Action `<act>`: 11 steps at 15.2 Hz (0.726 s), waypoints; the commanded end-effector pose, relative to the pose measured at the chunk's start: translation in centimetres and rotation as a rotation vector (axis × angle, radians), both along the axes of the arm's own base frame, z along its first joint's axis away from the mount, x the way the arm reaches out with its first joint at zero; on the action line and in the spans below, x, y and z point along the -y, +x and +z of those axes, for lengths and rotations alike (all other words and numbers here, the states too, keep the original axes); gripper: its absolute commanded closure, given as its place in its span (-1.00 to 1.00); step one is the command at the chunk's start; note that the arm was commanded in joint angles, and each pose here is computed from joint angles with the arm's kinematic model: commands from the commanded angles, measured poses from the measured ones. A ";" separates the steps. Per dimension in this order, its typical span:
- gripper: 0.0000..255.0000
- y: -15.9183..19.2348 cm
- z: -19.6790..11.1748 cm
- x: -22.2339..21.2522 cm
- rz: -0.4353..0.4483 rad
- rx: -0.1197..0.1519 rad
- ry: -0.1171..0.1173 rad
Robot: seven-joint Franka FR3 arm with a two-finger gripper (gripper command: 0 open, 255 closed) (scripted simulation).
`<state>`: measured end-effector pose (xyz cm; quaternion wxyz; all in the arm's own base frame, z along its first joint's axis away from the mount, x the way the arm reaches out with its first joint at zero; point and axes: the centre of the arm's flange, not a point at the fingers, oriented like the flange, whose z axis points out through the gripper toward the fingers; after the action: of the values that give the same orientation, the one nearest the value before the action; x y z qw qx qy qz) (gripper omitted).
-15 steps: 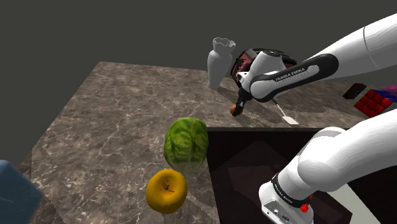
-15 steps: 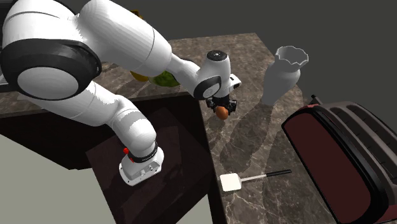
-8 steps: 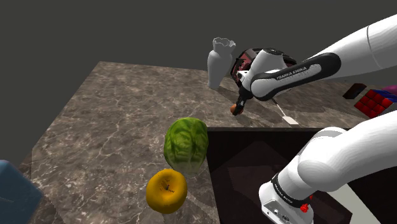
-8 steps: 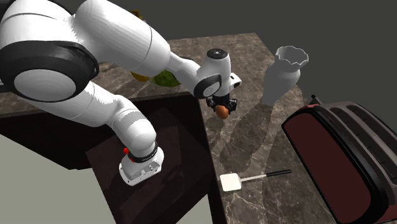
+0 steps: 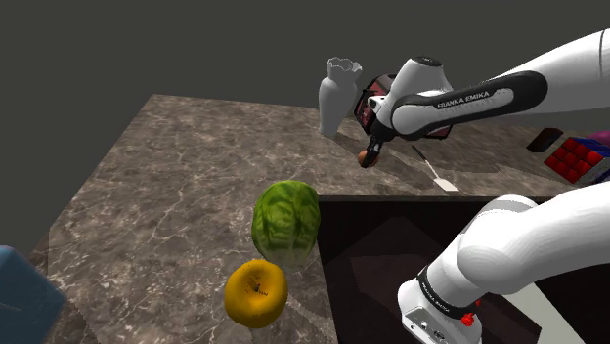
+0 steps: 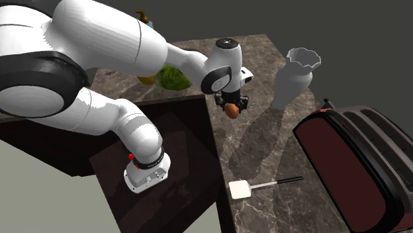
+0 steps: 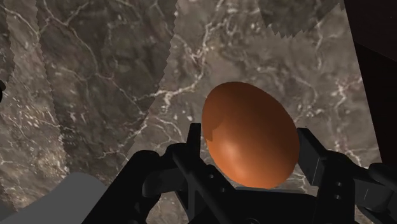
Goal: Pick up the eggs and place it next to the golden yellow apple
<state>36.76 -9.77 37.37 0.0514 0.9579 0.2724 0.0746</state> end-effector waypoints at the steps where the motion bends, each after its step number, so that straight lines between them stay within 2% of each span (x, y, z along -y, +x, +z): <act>1: 1.00 0.0 1.1 0.1 0.000 0.000 0.000; 11: 1.00 0.0 6.4 0.1 0.000 0.000 0.000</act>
<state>36.70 -9.92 43.08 0.0514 0.9579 0.2724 0.0745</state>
